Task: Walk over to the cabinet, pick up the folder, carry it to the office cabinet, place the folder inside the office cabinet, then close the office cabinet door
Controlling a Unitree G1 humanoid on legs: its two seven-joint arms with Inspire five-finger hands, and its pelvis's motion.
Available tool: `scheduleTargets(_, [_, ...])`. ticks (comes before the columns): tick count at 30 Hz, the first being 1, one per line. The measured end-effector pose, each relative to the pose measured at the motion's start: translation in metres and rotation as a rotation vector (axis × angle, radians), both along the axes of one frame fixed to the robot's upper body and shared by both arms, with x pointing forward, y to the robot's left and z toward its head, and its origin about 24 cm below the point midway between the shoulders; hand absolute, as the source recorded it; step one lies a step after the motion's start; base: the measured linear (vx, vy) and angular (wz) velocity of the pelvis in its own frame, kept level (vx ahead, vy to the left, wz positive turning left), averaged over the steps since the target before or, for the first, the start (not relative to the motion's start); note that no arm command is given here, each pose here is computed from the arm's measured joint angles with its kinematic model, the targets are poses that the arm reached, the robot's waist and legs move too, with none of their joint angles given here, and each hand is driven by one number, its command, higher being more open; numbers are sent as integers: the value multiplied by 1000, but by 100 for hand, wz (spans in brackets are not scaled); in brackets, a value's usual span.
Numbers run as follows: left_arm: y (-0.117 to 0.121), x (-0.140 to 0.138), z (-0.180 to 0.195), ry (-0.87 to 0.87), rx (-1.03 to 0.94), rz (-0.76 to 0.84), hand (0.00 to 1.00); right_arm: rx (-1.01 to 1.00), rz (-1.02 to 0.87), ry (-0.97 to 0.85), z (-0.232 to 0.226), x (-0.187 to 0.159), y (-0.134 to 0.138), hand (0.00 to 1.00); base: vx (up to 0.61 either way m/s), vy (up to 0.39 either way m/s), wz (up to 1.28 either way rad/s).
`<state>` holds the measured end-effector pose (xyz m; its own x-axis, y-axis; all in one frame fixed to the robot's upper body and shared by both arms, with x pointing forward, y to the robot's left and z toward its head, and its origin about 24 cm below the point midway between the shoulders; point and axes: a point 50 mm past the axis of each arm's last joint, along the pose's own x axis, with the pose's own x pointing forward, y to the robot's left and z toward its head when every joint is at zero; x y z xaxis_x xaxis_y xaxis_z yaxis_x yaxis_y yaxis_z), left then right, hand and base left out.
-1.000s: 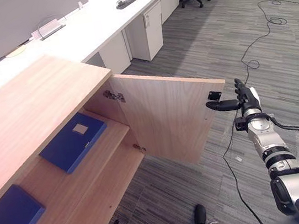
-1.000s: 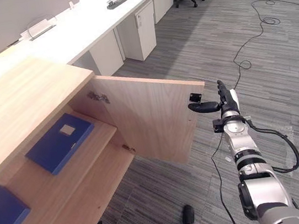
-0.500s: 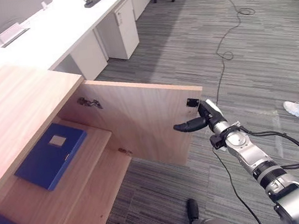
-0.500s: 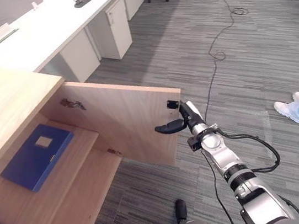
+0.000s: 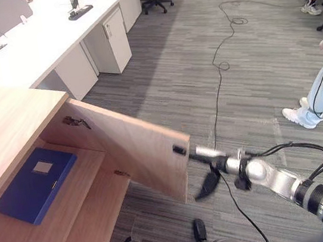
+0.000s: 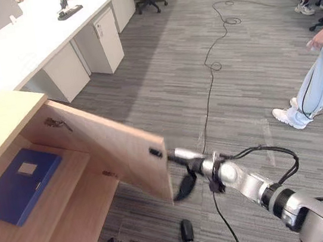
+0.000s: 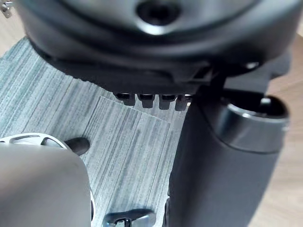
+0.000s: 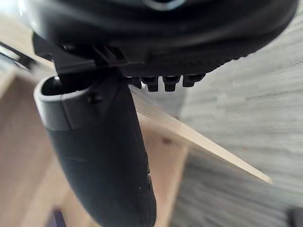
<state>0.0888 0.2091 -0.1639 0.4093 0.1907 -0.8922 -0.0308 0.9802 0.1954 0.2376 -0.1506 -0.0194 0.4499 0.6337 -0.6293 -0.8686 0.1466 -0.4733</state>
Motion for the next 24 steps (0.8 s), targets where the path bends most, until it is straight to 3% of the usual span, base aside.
scheduleTargets(3, [-1,2,0,-2,-19,-21,100,-128,140,232,-36,-44,-8,100,-26,16,15])
scheduleTargets(7, [2,-1,0,19,-22,-70,100,-162,-26,317,-55,-45,-33,100,-76,37,23])
scheduleTargets(14, [23,-10,2,54,53,-80,100,-172,-22,250,-73,-46,5,100,-61,21,10])
scheduleTargets(20, [8,2,1,50,31,-176,100,-186,-55,298,-94,-61,24,100,6,52,41])
scheduleTargets(24, [2,17,5,-7,35,-172,100,-108,-277,358,-109,-82,17,100,-45,29,181])
